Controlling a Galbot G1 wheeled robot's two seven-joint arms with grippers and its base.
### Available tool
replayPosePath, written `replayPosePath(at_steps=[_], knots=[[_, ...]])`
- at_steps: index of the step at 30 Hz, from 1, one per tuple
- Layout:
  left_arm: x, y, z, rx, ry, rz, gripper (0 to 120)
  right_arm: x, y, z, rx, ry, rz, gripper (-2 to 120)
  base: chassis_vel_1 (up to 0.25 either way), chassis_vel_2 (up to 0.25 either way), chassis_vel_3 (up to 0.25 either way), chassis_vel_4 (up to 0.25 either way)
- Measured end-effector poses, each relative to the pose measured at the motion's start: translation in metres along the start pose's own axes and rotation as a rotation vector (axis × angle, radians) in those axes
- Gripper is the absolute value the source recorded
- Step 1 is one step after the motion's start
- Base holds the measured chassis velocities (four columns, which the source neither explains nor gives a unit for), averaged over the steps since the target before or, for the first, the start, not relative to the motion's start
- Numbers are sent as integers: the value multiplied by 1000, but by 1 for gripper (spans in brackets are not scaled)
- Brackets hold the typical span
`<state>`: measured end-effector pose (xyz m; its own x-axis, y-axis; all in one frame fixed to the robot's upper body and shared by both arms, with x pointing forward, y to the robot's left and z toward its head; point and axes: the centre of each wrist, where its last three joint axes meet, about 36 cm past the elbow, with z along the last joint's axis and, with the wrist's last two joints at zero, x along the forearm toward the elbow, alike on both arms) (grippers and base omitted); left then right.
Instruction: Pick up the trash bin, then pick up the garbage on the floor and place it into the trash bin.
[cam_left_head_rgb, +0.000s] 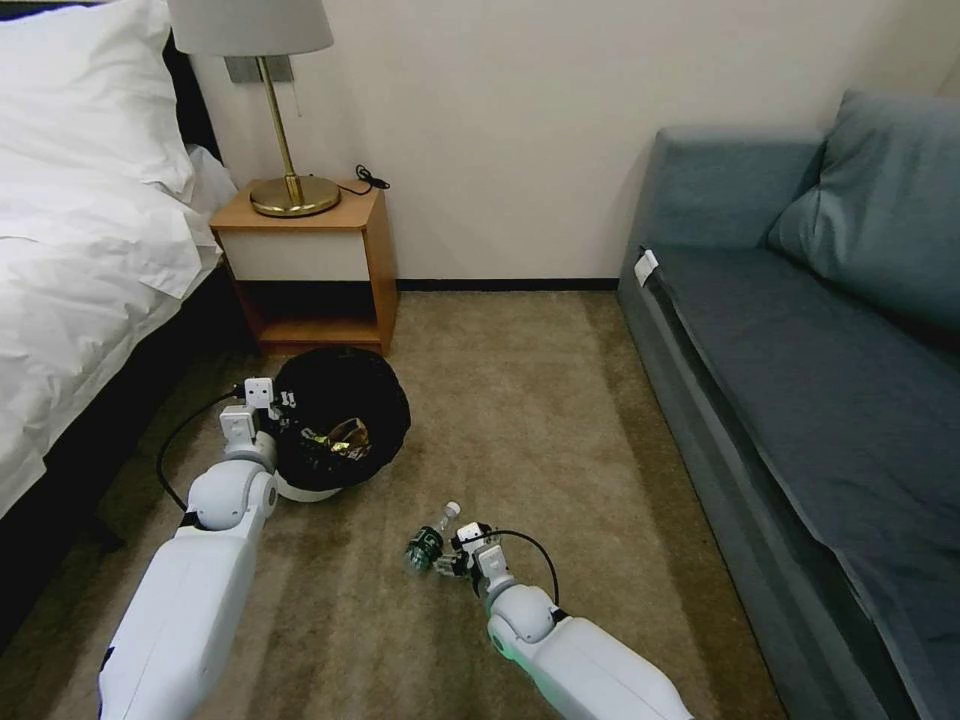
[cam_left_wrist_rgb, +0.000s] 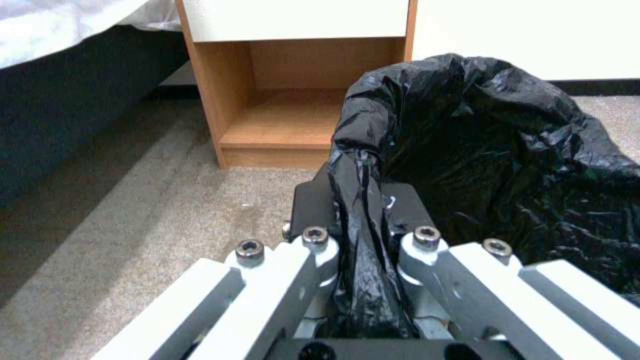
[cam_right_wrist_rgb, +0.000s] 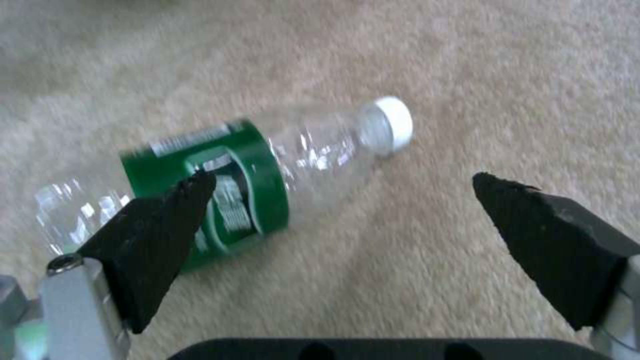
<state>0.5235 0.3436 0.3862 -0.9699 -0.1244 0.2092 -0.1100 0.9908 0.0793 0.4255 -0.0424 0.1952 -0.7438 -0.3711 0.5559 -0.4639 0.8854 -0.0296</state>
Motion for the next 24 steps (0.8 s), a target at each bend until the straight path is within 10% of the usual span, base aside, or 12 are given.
replayPosePath(at_steps=[24], knots=[[-10, -16, 8, 0, 11, 30, 6, -10, 31, -8, -13, 13, -76, 95, 0, 0, 0, 0]])
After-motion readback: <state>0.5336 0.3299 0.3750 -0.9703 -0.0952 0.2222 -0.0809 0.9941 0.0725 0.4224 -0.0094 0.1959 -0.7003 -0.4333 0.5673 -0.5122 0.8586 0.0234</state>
